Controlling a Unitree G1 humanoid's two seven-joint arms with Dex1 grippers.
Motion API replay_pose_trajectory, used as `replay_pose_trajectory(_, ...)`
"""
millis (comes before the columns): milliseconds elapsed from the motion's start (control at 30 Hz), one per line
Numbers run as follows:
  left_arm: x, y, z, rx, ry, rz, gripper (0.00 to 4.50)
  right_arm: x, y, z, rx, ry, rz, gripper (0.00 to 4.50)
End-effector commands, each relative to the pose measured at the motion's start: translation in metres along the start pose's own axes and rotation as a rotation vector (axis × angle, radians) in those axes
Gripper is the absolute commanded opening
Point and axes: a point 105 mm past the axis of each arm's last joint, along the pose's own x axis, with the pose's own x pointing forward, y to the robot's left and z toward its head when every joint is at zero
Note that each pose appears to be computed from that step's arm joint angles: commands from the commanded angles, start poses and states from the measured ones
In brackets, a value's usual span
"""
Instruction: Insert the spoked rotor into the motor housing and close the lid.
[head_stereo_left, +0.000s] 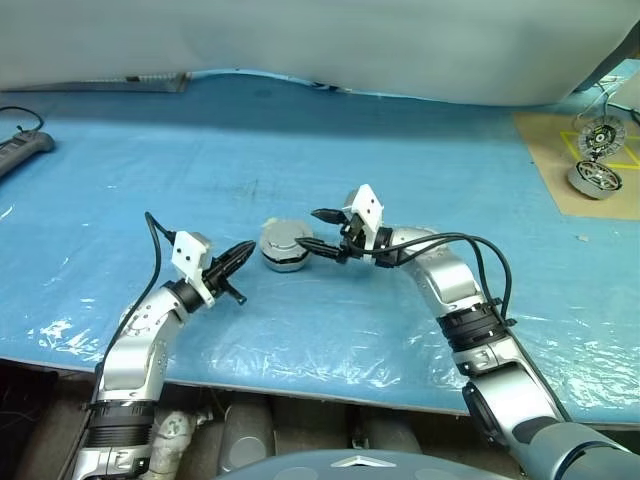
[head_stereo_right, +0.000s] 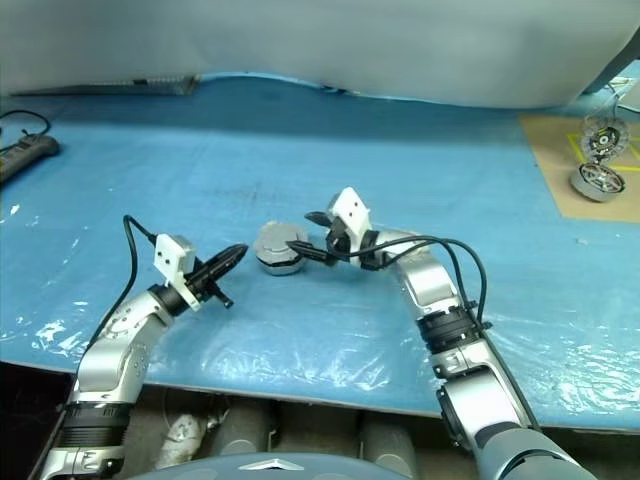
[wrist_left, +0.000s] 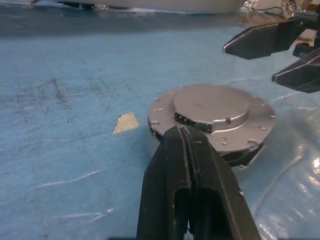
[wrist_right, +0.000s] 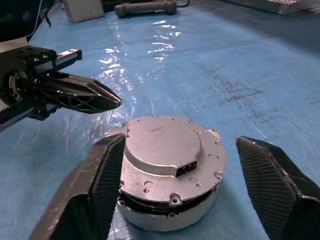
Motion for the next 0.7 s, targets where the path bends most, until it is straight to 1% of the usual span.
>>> replay_pose_trajectory(33, -0.007, 0.009, 0.003, 0.035, -0.016, 0.008, 0.0, 0.011, 0.002, 0.01, -0.036, -0.001, 0.026, 3.61)
replay_pose_trajectory(67, -0.007, 0.011, 0.005, 0.035, -0.021, 0.014, 0.0, 0.013, 0.003, 0.01, -0.034, 0.001, 0.035, 3.61)
replay_pose_trajectory(133, -0.009, 0.013, 0.02, 0.05, -0.038, 0.014, 0.0, 0.018, 0.005, 0.012, -0.039, 0.011, 0.047, 3.61)
replay_pose_trajectory(300, -0.011, 0.009, 0.074, 0.092, -0.078, -0.003, 0.0, 0.031, 0.011, 0.015, -0.051, 0.033, 0.091, 3.61)
replay_pose_trajectory(333, -0.011, 0.007, 0.081, 0.094, -0.082, -0.004, 0.0, 0.033, 0.011, 0.015, -0.052, 0.038, 0.094, 3.61)
replay_pose_trajectory(400, -0.012, 0.005, 0.083, 0.098, -0.07, -0.009, 0.0, 0.036, 0.011, 0.012, -0.056, 0.061, 0.098, 3.61)
replay_pose_trajectory(567, -0.015, -0.007, 0.078, 0.085, -0.05, -0.023, 0.0, 0.041, 0.008, 0.002, -0.08, 0.11, 0.082, 3.61)
replay_pose_trajectory(700, -0.015, -0.006, 0.057, 0.059, -0.033, -0.021, 0.0, 0.041, 0.0, -0.005, -0.095, 0.141, 0.037, 3.61)
